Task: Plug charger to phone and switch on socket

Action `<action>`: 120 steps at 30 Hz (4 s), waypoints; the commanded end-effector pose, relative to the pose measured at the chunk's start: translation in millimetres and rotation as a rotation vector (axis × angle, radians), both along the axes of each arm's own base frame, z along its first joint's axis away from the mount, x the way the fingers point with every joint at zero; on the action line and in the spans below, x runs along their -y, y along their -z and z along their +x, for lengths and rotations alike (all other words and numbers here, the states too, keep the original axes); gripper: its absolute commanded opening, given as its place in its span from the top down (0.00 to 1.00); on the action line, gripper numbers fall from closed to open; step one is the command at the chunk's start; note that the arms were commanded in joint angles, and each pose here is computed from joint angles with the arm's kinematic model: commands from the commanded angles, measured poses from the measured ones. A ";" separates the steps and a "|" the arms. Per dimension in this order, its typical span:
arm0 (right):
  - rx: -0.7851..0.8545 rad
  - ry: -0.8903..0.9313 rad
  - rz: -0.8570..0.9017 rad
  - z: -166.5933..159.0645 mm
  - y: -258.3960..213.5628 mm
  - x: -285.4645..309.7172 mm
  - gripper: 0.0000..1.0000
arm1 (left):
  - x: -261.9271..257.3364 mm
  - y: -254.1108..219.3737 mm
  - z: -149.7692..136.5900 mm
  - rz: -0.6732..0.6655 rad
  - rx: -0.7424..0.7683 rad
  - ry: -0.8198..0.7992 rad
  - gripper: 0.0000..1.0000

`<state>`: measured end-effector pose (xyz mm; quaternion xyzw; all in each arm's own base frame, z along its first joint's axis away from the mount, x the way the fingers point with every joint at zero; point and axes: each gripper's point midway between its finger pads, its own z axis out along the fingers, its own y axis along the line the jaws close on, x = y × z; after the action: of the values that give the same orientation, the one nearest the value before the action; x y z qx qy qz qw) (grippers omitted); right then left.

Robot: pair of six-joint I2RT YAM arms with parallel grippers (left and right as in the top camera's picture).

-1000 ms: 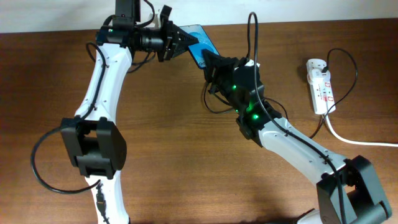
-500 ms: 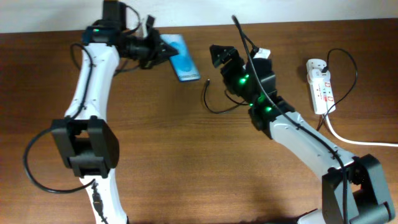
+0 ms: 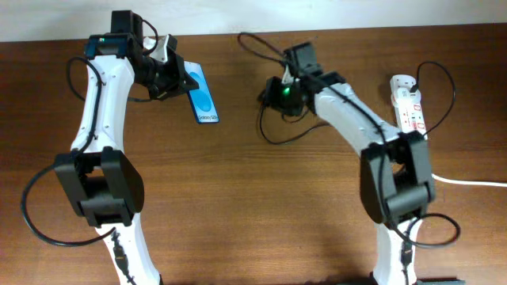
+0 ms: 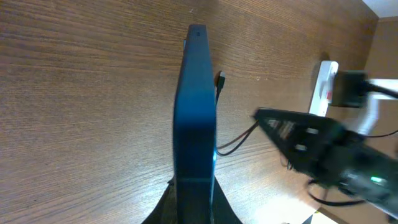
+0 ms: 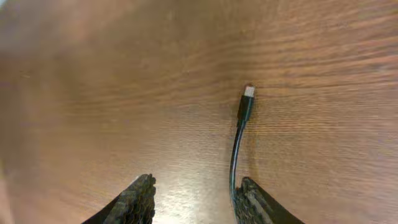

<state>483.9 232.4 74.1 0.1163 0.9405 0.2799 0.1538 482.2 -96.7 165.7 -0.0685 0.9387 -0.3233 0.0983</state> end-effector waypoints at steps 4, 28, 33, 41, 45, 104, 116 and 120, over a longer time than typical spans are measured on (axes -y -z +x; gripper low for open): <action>-0.031 0.041 -0.011 12.7 51.7 -11.5 0.60 | 2.9 -12.1 0.6 -0.030 0.031 0.015 1.00; 0.412 -0.375 0.251 -169.0 -213.8 24.1 0.96 | 67.3 -133.0 -22.3 -0.764 0.335 0.386 1.00; 0.416 -0.191 0.557 -168.8 -159.6 -18.3 0.96 | 68.0 -146.3 -26.0 -0.836 0.355 0.418 1.00; 0.475 -0.225 0.622 -149.0 -152.4 -63.7 0.96 | 68.0 -146.3 -25.9 -0.835 0.357 0.418 1.00; 0.515 -0.234 0.636 -143.7 -170.4 -66.5 0.96 | 68.5 -145.9 -26.0 -0.834 0.355 0.418 1.00; 0.668 -0.364 0.499 -126.7 -191.4 -42.7 0.96 | 92.8 -137.1 -34.3 -0.814 0.240 0.410 1.00; 0.713 -0.322 0.505 -115.8 -201.7 -33.3 0.96 | 95.6 -136.4 -37.4 -0.819 0.215 0.406 1.00; 0.715 -0.310 0.512 -114.5 -203.9 -32.9 0.96 | 99.0 -135.9 -39.5 -0.821 0.204 0.410 1.00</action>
<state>341.9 284.6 252.6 -0.1265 0.7481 0.5684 0.3182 454.2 -183.0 288.9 0.1027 0.7272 -0.6711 0.1013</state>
